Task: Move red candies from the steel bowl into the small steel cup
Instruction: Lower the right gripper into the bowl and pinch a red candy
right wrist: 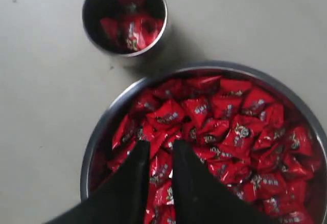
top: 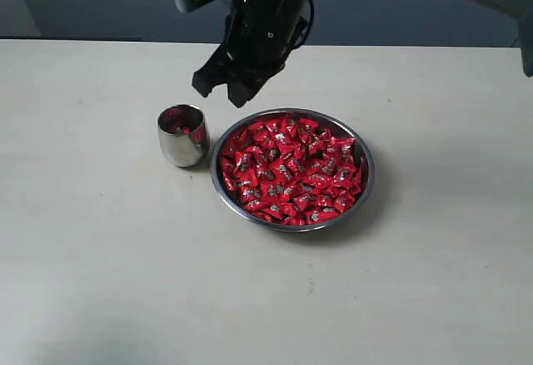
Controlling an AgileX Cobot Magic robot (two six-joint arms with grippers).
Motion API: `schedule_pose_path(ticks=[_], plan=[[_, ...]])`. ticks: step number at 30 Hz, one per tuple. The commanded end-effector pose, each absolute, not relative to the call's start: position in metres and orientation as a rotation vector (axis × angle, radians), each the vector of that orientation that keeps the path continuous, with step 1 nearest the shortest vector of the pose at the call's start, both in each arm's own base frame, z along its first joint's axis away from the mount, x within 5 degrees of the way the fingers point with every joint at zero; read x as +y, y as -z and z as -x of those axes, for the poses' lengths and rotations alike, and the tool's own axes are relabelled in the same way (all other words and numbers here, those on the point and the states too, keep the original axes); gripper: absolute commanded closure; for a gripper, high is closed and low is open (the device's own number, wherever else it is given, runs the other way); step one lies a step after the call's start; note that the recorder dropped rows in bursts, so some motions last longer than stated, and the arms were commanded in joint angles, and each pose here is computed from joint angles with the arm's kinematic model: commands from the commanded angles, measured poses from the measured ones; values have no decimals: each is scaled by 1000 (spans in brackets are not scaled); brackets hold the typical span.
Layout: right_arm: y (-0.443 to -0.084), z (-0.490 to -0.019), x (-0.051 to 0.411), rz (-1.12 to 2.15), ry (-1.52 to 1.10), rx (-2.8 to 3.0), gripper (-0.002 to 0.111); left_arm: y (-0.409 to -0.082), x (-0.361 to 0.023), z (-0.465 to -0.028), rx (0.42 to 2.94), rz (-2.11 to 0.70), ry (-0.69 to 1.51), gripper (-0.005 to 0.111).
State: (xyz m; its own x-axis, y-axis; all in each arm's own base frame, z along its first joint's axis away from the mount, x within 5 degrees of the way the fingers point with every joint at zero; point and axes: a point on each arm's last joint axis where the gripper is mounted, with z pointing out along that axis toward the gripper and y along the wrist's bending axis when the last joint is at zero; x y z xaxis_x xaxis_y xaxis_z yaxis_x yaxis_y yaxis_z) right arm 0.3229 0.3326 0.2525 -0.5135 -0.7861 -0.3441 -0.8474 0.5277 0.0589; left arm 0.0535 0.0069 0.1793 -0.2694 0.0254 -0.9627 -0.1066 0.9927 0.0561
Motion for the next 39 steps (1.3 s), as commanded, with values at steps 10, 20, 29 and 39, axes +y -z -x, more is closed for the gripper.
schedule_pose_path(ticks=[10, 20, 29, 39], plan=[[-190, -326, 295, 1294, -132, 2682, 91, -183, 7, -53, 1822, 55, -124, 106], [-165, -324, 275, 1240, -274, 2804, 91, -183, 7, -53, 1822, 55, -124, 106], [-162, -317, 276, 1305, -299, 2821, 63, -183, 7, -53, 1822, 55, -124, 106], [-161, -305, 280, 1428, -213, 2831, 63, -183, 7, -53, 1822, 55, -124, 106]])
